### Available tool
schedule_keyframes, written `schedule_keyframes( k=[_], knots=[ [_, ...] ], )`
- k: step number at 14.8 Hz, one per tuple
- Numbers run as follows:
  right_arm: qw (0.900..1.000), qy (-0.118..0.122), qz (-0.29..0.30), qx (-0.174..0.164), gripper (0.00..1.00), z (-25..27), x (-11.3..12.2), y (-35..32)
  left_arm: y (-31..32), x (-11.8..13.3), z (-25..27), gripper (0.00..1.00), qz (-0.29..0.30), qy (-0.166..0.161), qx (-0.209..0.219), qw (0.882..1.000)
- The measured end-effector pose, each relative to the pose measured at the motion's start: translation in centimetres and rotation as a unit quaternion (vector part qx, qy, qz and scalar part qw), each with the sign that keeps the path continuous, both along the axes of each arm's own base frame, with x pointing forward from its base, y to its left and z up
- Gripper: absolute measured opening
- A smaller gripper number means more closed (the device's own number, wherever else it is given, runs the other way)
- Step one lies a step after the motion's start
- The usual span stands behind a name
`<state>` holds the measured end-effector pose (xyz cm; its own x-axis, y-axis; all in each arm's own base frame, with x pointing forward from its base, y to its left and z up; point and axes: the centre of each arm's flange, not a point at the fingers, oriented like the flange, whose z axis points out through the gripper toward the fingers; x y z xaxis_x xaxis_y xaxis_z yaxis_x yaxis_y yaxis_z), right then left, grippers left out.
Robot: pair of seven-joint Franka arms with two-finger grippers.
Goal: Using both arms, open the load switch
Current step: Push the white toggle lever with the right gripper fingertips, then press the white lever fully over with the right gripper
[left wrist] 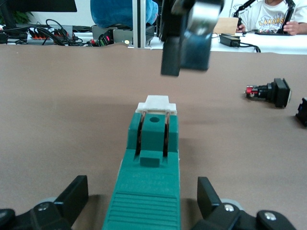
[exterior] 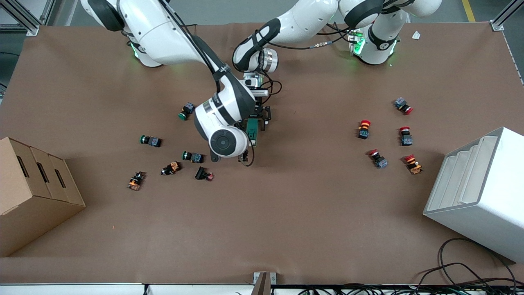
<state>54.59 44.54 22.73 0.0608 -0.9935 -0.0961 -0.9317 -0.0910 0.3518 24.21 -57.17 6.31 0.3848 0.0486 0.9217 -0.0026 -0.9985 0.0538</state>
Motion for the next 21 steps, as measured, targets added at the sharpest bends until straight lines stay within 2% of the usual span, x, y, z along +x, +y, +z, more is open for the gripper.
schedule_keyframes(
  k=[4, 12, 17, 21],
  knots=[
    [1.0, 0.006, -0.001, -0.01, 1.0, -1.2, -1.5, 1.6, -0.2, 0.0, 0.0, 0.99, 0.002, -0.001, -0.006, 1.0],
    [0.999, 0.026, 0.011, -0.023, 1.0, -1.6, -2.7, 2.3, -0.3, -0.4, -0.1, 0.99, -0.006, -0.004, -0.005, 1.0],
    [0.997, 0.066, 0.031, -0.038, 1.0, -0.3, -3.7, 2.7, -0.3, -0.4, -0.1, 0.99, -0.007, -0.005, -0.005, 1.0],
    [0.994, 0.087, 0.043, -0.045, 1.0, 0.7, -4.4, 3.1, -0.3, -0.4, -0.1, 1.0, -0.008, -0.005, -0.005, 1.0]
  ],
)
